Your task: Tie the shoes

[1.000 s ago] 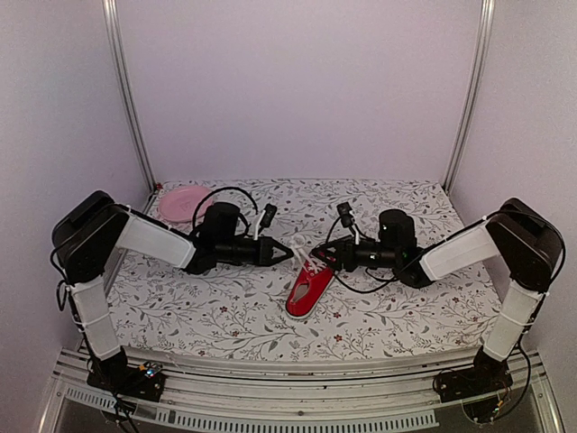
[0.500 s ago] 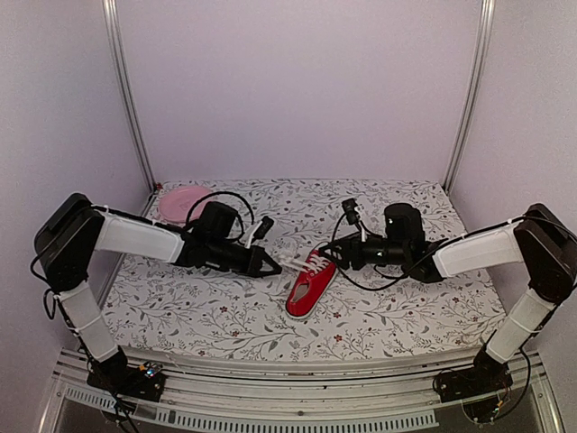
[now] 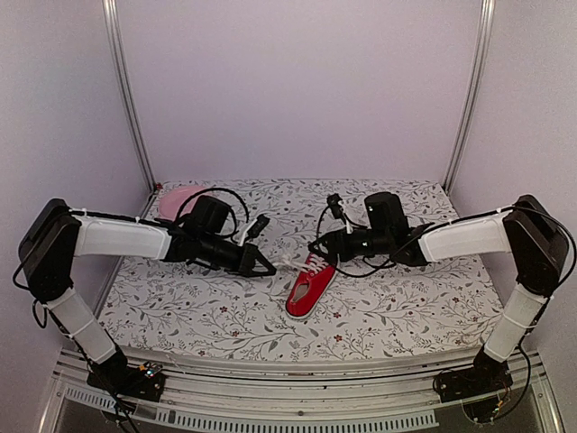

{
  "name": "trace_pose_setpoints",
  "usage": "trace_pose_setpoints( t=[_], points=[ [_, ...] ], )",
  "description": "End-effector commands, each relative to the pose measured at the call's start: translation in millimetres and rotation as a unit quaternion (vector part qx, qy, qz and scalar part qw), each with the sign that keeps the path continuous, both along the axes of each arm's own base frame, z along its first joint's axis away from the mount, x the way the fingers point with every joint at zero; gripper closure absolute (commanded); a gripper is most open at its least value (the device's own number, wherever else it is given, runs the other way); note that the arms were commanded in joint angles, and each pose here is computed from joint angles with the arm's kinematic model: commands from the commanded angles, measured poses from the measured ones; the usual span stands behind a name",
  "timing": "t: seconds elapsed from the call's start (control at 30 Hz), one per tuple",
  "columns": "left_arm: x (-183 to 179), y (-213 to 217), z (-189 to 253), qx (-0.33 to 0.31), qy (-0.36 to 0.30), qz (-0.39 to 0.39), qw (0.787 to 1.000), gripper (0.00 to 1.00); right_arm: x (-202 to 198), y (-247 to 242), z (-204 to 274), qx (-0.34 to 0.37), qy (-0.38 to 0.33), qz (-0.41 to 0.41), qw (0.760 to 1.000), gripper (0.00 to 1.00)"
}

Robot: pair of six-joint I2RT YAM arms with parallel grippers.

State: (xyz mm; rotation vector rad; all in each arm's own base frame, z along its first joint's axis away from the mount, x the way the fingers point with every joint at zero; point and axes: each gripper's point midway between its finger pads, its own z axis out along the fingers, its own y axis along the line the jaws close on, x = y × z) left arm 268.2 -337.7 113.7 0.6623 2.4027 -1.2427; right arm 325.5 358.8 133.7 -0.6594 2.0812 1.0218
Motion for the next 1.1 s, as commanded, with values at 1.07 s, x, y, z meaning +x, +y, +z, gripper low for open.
trace_pose_setpoints(
  t=[1.07],
  points=[
    [-30.2, 8.5, -69.0, 0.046, 0.045, -0.002, 0.998, 1.00, 90.3, 91.1, -152.7, -0.284, 0.038, -0.061, 0.956, 0.74]
  ],
)
